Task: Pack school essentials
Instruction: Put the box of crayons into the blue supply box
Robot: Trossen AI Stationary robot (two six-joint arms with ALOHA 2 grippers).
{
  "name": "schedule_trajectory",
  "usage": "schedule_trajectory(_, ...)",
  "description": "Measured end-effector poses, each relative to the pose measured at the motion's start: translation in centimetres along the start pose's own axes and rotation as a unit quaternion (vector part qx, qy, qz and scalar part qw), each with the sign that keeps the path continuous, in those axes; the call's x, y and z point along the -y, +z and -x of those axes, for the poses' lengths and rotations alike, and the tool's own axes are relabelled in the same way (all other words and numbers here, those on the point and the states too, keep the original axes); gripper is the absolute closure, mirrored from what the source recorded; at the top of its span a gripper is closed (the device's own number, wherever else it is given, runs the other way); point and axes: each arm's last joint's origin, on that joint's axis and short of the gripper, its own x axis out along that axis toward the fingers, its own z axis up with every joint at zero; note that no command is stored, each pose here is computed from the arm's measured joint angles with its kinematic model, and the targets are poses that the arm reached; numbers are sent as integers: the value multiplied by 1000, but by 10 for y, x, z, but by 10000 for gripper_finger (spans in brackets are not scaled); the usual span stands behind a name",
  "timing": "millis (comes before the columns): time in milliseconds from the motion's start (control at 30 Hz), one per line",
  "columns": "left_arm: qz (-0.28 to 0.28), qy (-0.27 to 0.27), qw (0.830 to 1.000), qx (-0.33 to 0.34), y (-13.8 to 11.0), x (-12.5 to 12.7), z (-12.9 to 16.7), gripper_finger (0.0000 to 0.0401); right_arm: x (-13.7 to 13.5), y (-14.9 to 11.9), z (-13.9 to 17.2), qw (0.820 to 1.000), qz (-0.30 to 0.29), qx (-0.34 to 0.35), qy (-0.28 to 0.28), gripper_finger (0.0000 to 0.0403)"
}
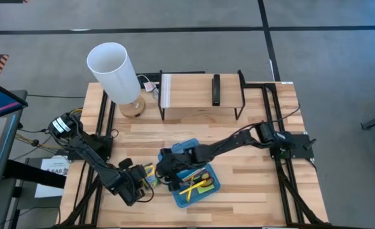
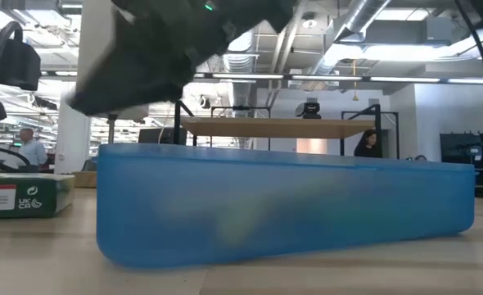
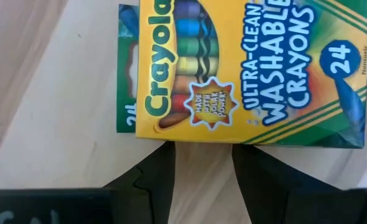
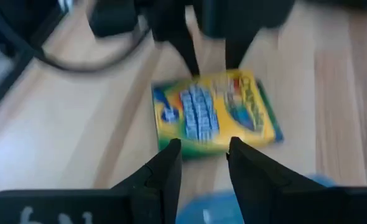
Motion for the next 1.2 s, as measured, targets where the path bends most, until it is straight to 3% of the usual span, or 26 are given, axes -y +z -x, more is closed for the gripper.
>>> schedule_trajectory(467,-7,4,1000,10,0,0,0,253,9,-15,-16,999,-4,-52,0,254)
schedule_trajectory(1033,-6,4,1000,10,0,0,0,253,38,-34,-8,986,-31,-157,-52,257)
schedule_trajectory(1200,-3,4,1000,10,0,0,0,253,42,-32,-7,987,-34,-149,-56,262)
